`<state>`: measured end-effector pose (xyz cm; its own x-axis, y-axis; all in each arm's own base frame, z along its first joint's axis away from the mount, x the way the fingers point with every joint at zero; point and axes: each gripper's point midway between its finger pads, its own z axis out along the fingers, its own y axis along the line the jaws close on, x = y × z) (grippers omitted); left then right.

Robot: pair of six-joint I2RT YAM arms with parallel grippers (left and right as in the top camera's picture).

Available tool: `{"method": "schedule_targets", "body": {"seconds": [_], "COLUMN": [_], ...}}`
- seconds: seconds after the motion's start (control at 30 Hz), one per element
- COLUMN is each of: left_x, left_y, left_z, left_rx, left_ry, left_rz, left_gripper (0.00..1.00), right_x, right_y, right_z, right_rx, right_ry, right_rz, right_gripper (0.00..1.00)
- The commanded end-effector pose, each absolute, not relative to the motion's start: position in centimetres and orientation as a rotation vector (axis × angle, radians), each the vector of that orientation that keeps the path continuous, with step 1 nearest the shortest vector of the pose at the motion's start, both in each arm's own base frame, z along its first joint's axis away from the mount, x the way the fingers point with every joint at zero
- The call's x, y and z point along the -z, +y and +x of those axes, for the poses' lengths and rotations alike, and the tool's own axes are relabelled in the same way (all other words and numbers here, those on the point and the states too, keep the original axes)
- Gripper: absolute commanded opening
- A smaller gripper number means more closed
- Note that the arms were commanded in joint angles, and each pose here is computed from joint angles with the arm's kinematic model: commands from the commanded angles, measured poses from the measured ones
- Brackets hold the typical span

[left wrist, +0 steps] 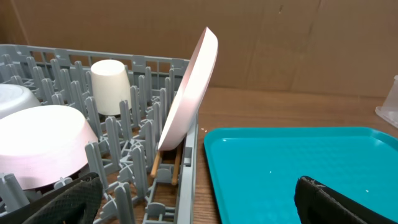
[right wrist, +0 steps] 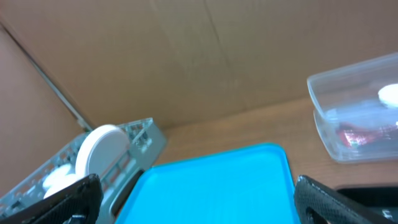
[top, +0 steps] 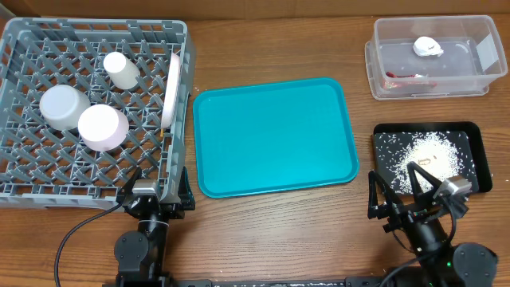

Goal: Sort waste into correct bins and load items into the dishwasher

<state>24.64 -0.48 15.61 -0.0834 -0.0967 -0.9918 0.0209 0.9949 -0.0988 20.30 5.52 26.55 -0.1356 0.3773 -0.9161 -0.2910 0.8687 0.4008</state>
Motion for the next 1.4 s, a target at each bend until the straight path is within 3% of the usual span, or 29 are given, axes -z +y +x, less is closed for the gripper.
{"method": "schedule_targets", "body": {"seconds": [0.0,0.53,0.8,1.37], "left_x": [-15.6,-15.6,-15.6,-15.6], "left_y": [-0.2,-0.2,-0.2,-0.2], "left_z": [24.6,24.6,24.6,24.6], "left_rx": [0.075,0.075,0.075,0.075], "left_ry": [1.646,1.646,1.646,1.646], "left_rz": [-0.057,-0.057,-0.057,-0.057], "left_gripper": [1.00,1.00,1.00,1.00], "right_x": [-25.8,-19.7,-16.9,-17.0], "right_y": [5.2,1.4,1.0,0.7], "right_z": [20.9,24.5,24.6,24.6], "right_rx": [-0.560,-0.378,-0.203,-0.155], "right_ry": [1.554,1.476,1.597,1.593], "right_rz": [0.074,0.232,0.118,0.102], "right_gripper": [1.00,1.00,1.00,1.00]}}
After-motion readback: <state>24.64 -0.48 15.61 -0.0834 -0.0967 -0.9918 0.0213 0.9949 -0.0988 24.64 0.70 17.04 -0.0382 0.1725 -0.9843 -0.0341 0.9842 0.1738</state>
